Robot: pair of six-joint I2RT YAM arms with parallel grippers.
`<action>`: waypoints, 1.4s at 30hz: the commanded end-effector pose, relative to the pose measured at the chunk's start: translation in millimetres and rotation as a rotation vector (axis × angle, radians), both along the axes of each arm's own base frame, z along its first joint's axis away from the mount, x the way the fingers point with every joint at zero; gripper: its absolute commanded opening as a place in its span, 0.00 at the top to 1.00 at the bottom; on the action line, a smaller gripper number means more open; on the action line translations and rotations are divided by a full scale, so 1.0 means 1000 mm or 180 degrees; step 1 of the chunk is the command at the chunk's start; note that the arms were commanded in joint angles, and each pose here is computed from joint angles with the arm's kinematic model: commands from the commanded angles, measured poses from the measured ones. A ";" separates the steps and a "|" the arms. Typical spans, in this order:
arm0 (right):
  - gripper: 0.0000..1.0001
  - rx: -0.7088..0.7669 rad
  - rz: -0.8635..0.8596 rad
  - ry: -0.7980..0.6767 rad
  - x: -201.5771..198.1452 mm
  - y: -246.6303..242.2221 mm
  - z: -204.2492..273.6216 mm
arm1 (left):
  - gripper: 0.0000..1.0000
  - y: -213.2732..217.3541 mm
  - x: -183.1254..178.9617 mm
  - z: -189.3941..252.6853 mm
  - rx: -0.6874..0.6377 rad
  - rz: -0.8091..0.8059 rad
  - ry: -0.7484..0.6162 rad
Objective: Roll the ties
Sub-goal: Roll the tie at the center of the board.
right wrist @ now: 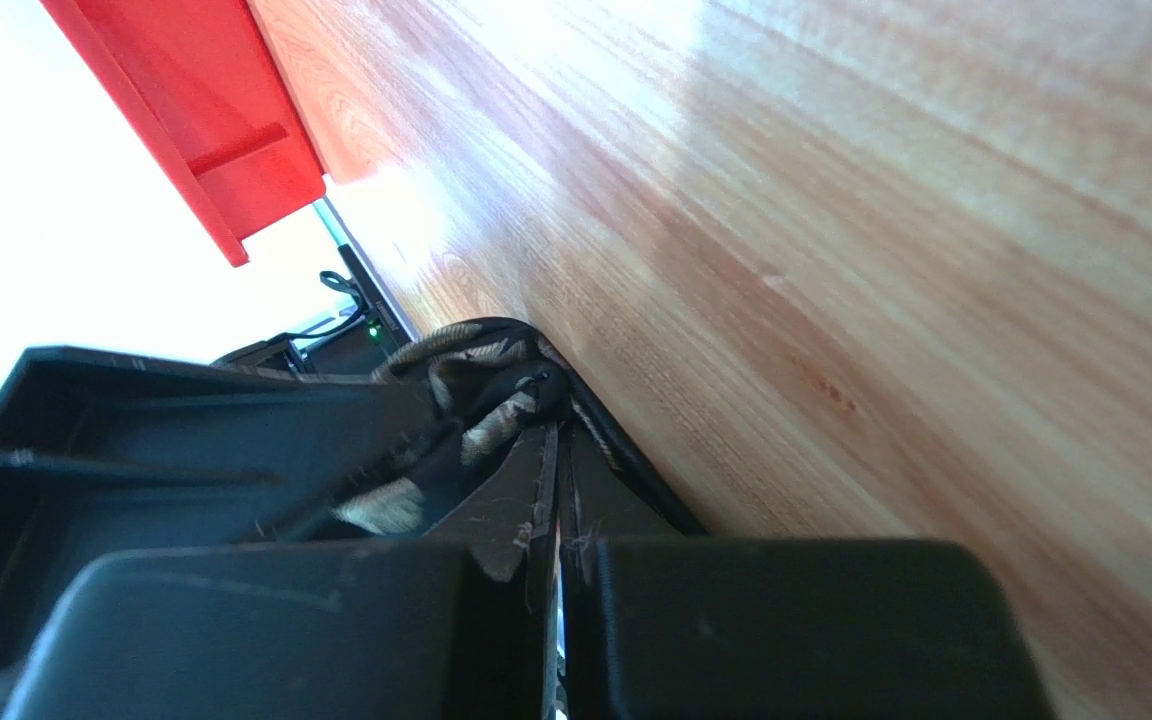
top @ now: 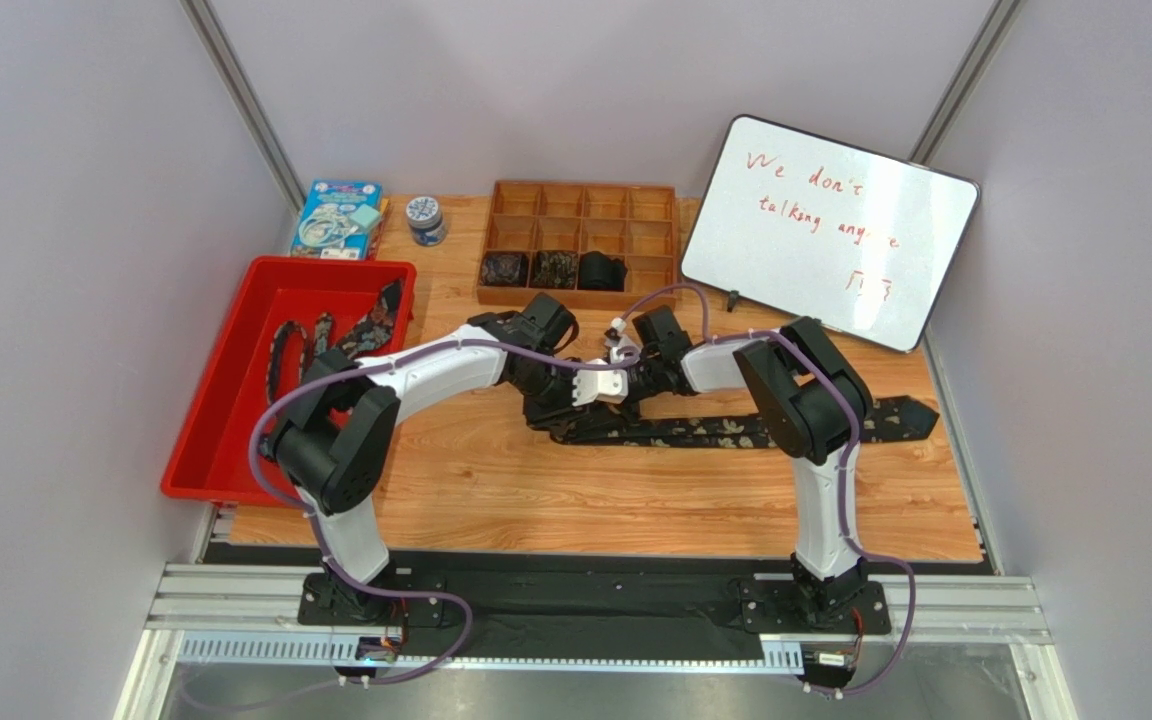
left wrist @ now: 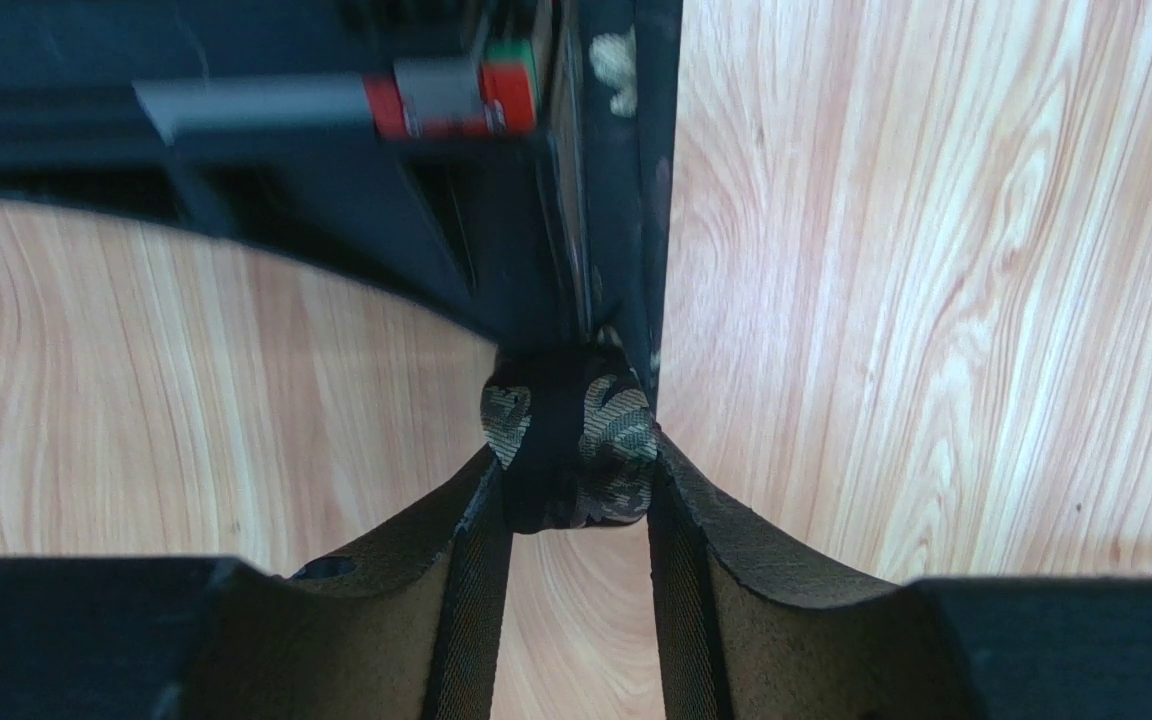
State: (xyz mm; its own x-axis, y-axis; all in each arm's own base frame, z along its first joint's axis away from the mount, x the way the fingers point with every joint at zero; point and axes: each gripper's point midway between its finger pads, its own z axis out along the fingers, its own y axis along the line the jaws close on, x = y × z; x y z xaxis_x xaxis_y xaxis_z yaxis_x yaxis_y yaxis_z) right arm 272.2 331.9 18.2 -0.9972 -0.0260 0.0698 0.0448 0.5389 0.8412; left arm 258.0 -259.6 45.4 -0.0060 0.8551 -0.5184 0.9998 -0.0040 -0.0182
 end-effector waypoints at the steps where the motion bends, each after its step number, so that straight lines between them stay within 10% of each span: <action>1: 1.00 -0.0400 -0.0128 0.0100 -0.009 -0.015 -0.037 | 0.59 -0.021 0.005 0.000 -0.0014 -0.0012 0.0036; 20: 0.98 -0.0127 -0.0025 0.0137 -0.014 -0.012 0.007 | 0.66 -0.009 -0.014 -0.040 0.0668 -0.0247 0.0184; 42: 0.60 0.0023 -0.0029 0.0029 -0.013 -0.035 0.051 | 0.67 0.006 -0.018 -0.055 0.0888 -0.0312 0.0171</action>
State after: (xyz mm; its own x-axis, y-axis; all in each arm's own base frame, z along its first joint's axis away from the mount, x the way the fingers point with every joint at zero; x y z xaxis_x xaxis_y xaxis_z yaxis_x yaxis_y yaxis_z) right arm 265.8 281.8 55.7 -0.9945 0.0115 0.1037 0.0916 0.5723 0.8149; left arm 253.8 -279.3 21.6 0.0673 0.9221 -0.3810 0.9969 -0.0775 -0.0115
